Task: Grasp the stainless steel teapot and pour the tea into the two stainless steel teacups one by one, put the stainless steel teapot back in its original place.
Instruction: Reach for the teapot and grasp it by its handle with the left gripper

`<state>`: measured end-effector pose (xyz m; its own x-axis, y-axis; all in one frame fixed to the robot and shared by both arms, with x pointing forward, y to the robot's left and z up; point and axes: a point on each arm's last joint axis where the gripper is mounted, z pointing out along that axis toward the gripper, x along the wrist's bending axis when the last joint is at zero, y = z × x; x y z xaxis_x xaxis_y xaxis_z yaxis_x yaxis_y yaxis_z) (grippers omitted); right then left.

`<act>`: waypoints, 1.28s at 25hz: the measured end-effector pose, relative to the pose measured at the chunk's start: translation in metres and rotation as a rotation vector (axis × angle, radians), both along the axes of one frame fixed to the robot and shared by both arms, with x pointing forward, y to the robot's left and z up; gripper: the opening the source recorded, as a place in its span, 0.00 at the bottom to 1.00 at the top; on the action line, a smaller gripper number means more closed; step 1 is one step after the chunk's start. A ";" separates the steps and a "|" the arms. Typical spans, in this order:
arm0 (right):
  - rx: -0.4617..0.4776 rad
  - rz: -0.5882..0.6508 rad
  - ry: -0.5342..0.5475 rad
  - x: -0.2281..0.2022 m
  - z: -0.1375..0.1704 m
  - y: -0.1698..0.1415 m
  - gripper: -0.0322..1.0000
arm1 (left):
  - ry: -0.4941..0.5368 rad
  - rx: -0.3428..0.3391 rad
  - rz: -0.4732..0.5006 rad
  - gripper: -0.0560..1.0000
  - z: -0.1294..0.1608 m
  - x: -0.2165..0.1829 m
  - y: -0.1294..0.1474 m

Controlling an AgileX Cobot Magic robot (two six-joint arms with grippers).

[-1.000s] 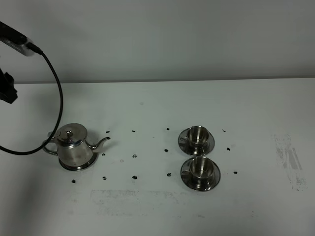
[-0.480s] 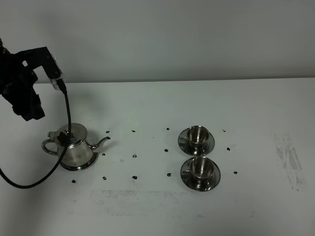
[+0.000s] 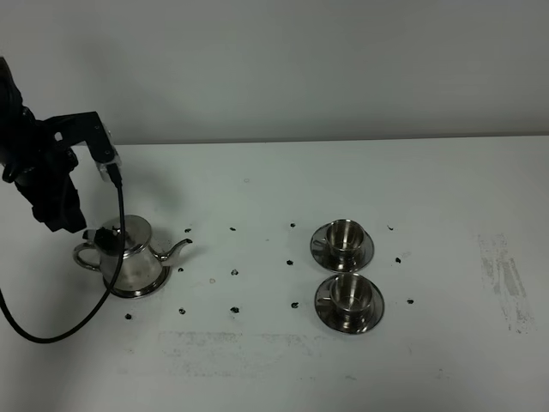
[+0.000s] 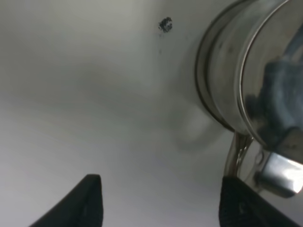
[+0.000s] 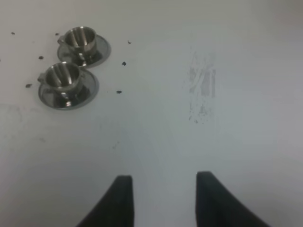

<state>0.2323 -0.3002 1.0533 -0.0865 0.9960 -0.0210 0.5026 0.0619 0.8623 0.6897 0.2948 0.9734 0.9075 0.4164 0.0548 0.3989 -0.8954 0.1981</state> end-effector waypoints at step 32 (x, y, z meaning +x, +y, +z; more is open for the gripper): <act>0.000 0.000 0.000 0.000 0.000 0.000 0.32 | 0.171 -0.030 0.005 0.57 -0.018 -0.009 -0.003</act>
<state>0.2323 -0.3002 1.0533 -0.0865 0.9960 -0.0210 0.5026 0.0619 0.8623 0.6806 0.2923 0.9559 0.9004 0.4201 -0.1127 0.4335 -0.8880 0.1533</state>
